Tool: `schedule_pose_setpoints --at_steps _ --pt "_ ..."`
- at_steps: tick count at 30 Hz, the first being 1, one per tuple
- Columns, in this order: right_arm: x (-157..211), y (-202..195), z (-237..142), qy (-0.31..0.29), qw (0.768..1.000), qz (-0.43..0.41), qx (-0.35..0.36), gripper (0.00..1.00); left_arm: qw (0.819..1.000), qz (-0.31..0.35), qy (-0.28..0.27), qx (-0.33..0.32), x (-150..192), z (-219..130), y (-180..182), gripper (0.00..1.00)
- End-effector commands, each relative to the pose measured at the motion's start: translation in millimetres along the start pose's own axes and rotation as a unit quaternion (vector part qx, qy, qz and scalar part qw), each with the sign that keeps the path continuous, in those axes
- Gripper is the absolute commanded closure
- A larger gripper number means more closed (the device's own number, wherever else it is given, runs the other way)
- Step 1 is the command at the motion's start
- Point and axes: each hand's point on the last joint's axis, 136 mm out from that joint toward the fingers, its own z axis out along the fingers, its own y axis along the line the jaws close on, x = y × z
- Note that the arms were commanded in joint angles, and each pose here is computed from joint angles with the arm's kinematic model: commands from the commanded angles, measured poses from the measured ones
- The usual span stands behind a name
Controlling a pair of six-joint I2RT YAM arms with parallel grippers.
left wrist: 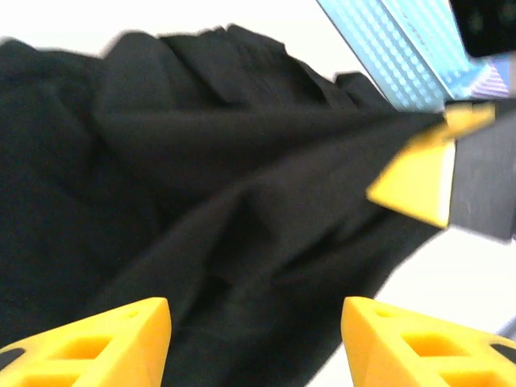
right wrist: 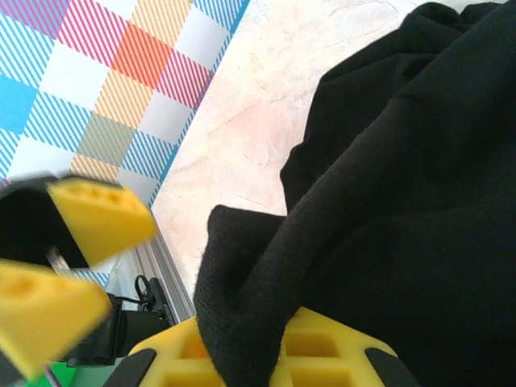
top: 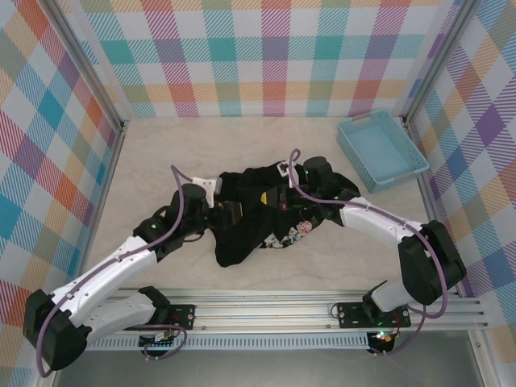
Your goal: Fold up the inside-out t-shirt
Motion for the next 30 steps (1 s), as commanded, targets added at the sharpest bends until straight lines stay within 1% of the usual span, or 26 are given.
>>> schedule_pose_setpoints --at_steps 1,3,4,8,12,15,17,19,21,22,23,25,28,30 --pt "-18 7 0 -0.028 1.0 0.004 -0.013 1.0 0.995 -0.038 0.035 0.086 23 19 -26 0.4" --pt "-18 6 -1 -0.031 0.999 0.006 -0.01 1.0 0.995 -0.048 0.038 0.083 23 34 -25 0.39" --pt "-18 6 -2 -0.033 0.999 0.004 -0.009 1.0 0.996 -0.052 0.037 0.068 22 42 -20 0.39" --pt "-15 5 -6 -0.037 0.999 0.004 -0.002 1.0 0.997 -0.059 0.01 0.051 6 65 -15 0.37" --pt "-15 6 -10 -0.04 0.999 0.0 0.002 1.0 0.998 -0.062 0.001 0.019 -2 82 -5 0.39" --pt "-15 7 -12 -0.04 0.999 -0.004 0.003 1.0 0.998 -0.066 -0.013 -0.006 -8 88 7 0.45" --pt "-13 7 -12 -0.04 0.999 -0.005 0.002 1.0 0.998 -0.067 -0.022 -0.006 -13 91 9 0.52" --pt "-13 7 -13 -0.041 0.999 -0.006 0.001 1.0 0.998 -0.063 -0.021 -0.001 -16 96 9 0.61" --pt "-13 8 -15 -0.042 0.999 -0.011 0.001 1.0 0.998 -0.06 -0.014 0.01 -20 101 5 0.72" --pt "-14 7 -17 -0.043 0.999 -0.016 0.01 1.0 0.998 -0.058 -0.013 0.023 -24 100 1 0.79" --pt "-13 2 -19 -0.042 0.999 -0.021 0.028 1.0 0.998 -0.054 -0.014 0.037 -29 96 -4 0.84" --pt "-17 -9 -31 -0.043 0.995 -0.042 0.079 1.0 0.997 -0.037 -0.015 0.062 -41 81 -13 0.89" --pt "-19 -25 -51 -0.03 0.979 -0.104 0.17 1.0 0.994 -0.012 0.002 0.113 -53 46 -33 0.94" --pt "-19 -31 -61 -0.025 0.969 -0.139 0.205 1.0 0.987 -0.025 0.009 0.156 -62 22 -42 0.97"
